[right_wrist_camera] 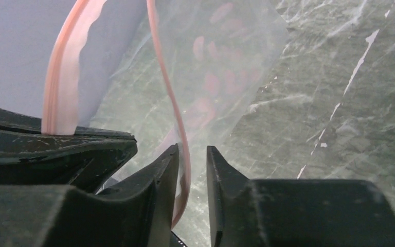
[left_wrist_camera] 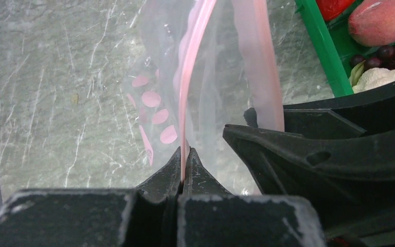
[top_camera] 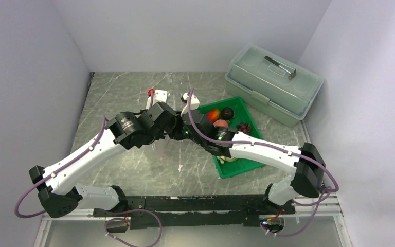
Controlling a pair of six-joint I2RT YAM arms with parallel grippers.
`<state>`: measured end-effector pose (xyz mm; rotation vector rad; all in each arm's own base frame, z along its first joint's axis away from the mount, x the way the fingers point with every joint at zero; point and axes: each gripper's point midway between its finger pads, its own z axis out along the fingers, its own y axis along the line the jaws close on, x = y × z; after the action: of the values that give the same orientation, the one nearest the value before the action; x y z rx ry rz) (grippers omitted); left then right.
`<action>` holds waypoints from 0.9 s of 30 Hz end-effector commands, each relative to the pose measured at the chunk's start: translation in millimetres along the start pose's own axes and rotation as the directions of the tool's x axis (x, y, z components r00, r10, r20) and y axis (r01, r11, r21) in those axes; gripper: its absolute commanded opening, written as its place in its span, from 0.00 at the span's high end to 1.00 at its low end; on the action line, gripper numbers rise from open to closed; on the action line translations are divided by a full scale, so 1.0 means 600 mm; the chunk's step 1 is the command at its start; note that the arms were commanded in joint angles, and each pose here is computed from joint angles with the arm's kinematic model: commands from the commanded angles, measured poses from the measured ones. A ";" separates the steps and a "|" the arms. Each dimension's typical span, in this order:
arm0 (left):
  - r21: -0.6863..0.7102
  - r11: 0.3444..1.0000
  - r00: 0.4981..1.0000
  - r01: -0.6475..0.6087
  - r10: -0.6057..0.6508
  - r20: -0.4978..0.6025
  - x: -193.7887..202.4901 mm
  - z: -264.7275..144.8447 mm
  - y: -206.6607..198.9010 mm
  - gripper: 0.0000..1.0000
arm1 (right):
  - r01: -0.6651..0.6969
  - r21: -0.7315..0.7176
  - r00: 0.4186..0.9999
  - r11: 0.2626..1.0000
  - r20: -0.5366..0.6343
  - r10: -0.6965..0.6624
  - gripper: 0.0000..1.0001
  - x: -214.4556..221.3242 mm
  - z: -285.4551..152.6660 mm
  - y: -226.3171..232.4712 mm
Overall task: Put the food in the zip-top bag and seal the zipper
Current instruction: Open the zipper of the food storage bag.
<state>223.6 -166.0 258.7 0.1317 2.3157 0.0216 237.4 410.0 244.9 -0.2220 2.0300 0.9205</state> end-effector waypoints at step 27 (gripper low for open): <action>-0.349 0.933 0.985 -0.083 0.130 0.113 -0.084 -0.042 0.100 1.00 | -0.023 0.228 0.999 0.973 -0.030 0.030 1.00 0.092 0.001 -0.128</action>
<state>242.5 -130.6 296.1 0.0866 2.1995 0.3388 238.8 381.8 178.5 -0.1191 2.1307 0.7768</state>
